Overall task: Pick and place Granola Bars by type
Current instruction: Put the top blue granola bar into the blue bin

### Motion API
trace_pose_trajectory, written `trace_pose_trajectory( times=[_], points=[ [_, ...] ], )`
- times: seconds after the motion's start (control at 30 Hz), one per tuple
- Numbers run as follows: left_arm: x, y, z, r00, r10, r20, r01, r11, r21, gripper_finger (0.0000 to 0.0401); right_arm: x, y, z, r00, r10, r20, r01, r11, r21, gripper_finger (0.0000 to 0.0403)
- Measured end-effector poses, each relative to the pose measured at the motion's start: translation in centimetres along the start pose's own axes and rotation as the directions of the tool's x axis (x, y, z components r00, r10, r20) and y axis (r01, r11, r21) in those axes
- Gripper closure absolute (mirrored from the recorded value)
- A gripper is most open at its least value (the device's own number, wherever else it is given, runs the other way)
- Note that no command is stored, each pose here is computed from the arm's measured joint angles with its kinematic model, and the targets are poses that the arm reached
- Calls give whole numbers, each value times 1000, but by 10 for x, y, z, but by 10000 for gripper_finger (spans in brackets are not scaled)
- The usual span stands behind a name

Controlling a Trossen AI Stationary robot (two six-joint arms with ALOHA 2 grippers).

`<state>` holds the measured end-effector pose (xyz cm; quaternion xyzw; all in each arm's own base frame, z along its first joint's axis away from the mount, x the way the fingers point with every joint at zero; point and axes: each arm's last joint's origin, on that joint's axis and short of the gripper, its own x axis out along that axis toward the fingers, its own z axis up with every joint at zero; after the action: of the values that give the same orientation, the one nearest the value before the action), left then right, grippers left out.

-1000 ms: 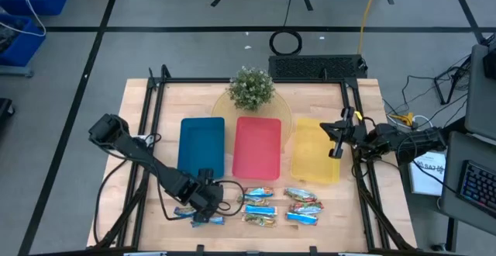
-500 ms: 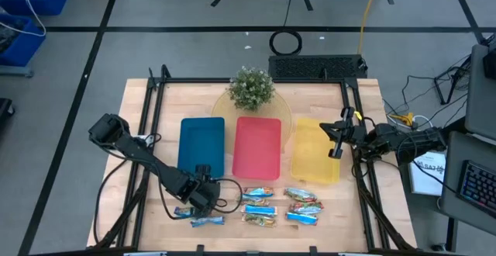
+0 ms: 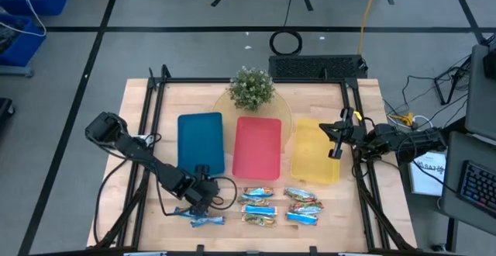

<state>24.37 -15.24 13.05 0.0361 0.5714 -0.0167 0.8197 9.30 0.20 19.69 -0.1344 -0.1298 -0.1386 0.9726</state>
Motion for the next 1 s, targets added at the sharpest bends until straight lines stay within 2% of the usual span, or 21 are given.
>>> trace_pose_trajectory(
  times=[0.17, 0.3, 0.77, 1.0],
  points=[
    [1, -1, 2, 999, -38, 19, 39, 998, -44, 183, 0, 0, 0, 1000, 1, 0, -1, 1000, 0, 403],
    [1, -1, 3, 999, -29, 26, 30, 999, -42, 183, 0, 0, 0, 1000, 1, 0, -1, 1000, 1, 403],
    [-2, -1, 5, 999, 7, 39, -9, 999, 53, 183, 0, 0, 0, 1000, 1, -1, -1, 1000, 0, 403],
    [-17, -3, 21, 996, 70, 49, -76, 989, 129, 183, 0, 0, 0, 1000, 1, -1, -1, 1000, 16, 403]
  ],
)
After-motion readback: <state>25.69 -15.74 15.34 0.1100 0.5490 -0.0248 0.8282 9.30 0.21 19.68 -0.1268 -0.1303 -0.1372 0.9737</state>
